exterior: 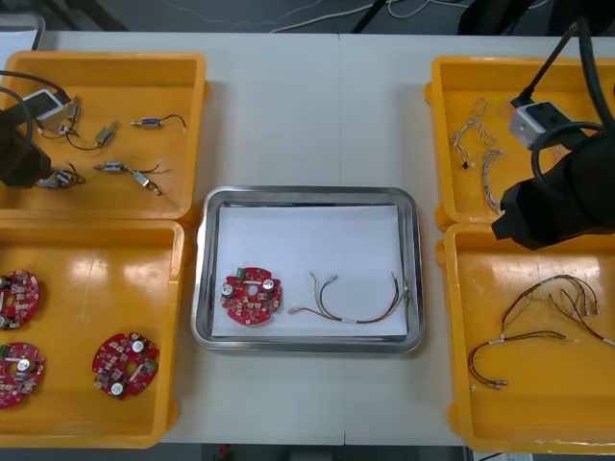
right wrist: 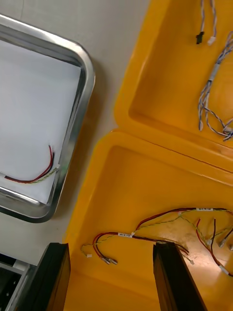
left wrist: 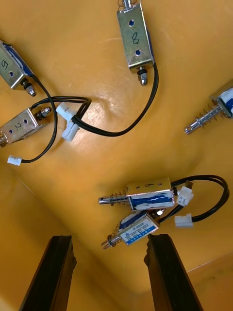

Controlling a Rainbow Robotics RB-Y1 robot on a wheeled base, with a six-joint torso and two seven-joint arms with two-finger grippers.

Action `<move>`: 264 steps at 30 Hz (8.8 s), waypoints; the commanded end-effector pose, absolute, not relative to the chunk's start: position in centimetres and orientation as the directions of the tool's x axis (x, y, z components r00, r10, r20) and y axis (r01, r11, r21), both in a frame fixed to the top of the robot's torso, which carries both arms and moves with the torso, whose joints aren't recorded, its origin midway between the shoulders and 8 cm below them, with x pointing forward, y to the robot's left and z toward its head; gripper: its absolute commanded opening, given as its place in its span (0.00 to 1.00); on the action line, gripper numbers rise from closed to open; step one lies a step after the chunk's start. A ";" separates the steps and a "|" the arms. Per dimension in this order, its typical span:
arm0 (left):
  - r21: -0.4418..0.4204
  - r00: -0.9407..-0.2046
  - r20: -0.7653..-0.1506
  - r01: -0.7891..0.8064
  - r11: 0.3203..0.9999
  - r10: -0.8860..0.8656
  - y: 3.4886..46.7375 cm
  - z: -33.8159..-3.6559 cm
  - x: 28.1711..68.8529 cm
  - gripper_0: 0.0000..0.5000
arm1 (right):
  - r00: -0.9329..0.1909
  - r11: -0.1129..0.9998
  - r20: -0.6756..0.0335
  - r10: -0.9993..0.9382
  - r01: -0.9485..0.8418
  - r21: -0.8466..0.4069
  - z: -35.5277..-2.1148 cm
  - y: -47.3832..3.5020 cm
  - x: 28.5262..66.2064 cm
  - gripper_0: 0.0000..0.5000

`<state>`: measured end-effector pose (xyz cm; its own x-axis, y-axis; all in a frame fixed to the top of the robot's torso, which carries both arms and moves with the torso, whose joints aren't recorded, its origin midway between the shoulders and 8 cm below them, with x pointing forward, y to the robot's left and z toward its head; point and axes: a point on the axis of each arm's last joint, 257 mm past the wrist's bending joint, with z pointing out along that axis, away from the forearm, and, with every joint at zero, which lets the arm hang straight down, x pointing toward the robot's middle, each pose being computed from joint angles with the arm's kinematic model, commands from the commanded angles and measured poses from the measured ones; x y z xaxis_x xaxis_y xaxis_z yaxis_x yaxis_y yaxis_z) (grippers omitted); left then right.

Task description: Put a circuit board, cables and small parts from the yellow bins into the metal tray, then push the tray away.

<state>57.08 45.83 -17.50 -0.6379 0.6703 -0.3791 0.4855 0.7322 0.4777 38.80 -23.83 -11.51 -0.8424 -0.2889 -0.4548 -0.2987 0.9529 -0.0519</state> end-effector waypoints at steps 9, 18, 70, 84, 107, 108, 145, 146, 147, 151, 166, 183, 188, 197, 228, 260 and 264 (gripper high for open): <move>0.497 -0.550 -0.356 0.573 0.651 0.756 44.3 -18.4 56.5 0.86 | -0.866 1.000 -0.499 -0.013 -0.012 -0.006 -10.0 -32.0 39.6 1.00; 0.499 -0.537 -0.340 0.593 0.632 0.772 45.3 -18.1 55.7 0.86 | -0.862 0.998 -0.506 0.025 0.048 -0.033 -10.1 -34.1 40.4 1.00; 0.478 -0.488 -0.380 0.623 0.619 0.785 47.6 -16.5 56.7 0.86 | -0.803 0.972 -0.556 0.216 0.232 0.042 -7.0 -39.0 51.1 1.00; 0.502 -0.486 -0.375 0.610 0.614 0.789 47.2 -16.7 57.6 0.86 | -0.758 0.921 -0.536 0.371 0.373 0.110 -7.8 -41.4 54.6 1.00; 0.499 -0.476 -0.368 0.623 0.602 0.798 45.1 -18.1 58.4 0.85 | -0.652 0.806 -0.487 0.581 0.543 0.234 -12.8 -39.6 59.3 1.00; 0.497 -0.476 -0.371 0.624 0.603 0.798 44.9 -18.2 58.5 0.86 | -0.651 0.805 -0.485 0.583 0.545 0.235 -13.0 -39.7 59.3 1.00; 0.490 -0.474 -0.343 0.646 0.584 0.811 44.0 -20.7 58.5 0.00 | -0.679 0.770 -0.363 0.638 0.573 0.282 -20.1 -37.3 59.6 1.00; 0.491 -0.471 -0.343 0.647 0.583 0.813 43.9 -20.7 58.5 0.00 | -0.680 0.770 -0.362 0.637 0.572 0.282 -20.2 -37.2 59.5 1.00; 0.491 -0.472 -0.344 0.647 0.584 0.812 43.9 -20.7 58.5 0.00 | -0.681 0.770 -0.359 0.638 0.572 0.283 -20.3 -37.1 59.5 1.00; 0.482 -0.470 -0.347 0.653 0.584 0.812 43.7 -20.0 58.3 0.00 | -0.683 0.766 -0.348 0.642 0.578 0.281 -20.9 -37.2 59.3 1.00; 0.409 -0.518 -0.414 0.629 0.661 0.749 42.3 -16.1 57.2 0.00 | -0.699 0.774 -0.332 0.633 0.573 0.269 -22.1 -36.8 59.0 0.31; 0.265 -0.666 -0.480 0.511 0.818 0.571 40.0 -12.9 55.0 0.00 | -0.739 0.839 -0.399 0.543 0.495 0.225 -18.6 -37.1 59.1 0.00; 0.225 -0.721 -0.475 0.455 0.861 0.505 39.6 -12.4 54.1 0.00 | -0.754 0.871 -0.441 0.487 0.456 0.181 -15.8 -37.6 58.7 0.00; 0.190 -0.786 -0.465 0.363 0.912 0.409 37.8 -10.3 51.9 0.00 | -0.777 0.918 -0.499 0.383 0.382 0.109 -11.4 -38.0 57.6 0.00; 0.089 -0.801 -0.583 0.100 0.991 0.133 27.5 -7.6 45.1 0.00 | -0.891 0.986 -0.446 -0.080 -0.005 -0.167 -4.1 -39.7 51.2 0.00; -0.016 -0.835 -0.548 0.072 0.997 0.052 16.2 -14.5 46.3 0.00 | -0.687 0.875 -0.542 -0.484 -0.389 -0.288 -4.7 -30.5 49.6 0.00; 0.004 -0.846 -0.527 0.096 0.995 0.083 15.3 -15.8 45.7 0.00 | -0.630 0.820 -0.526 -0.572 -0.456 -0.347 -5.6 -30.5 49.7 0.00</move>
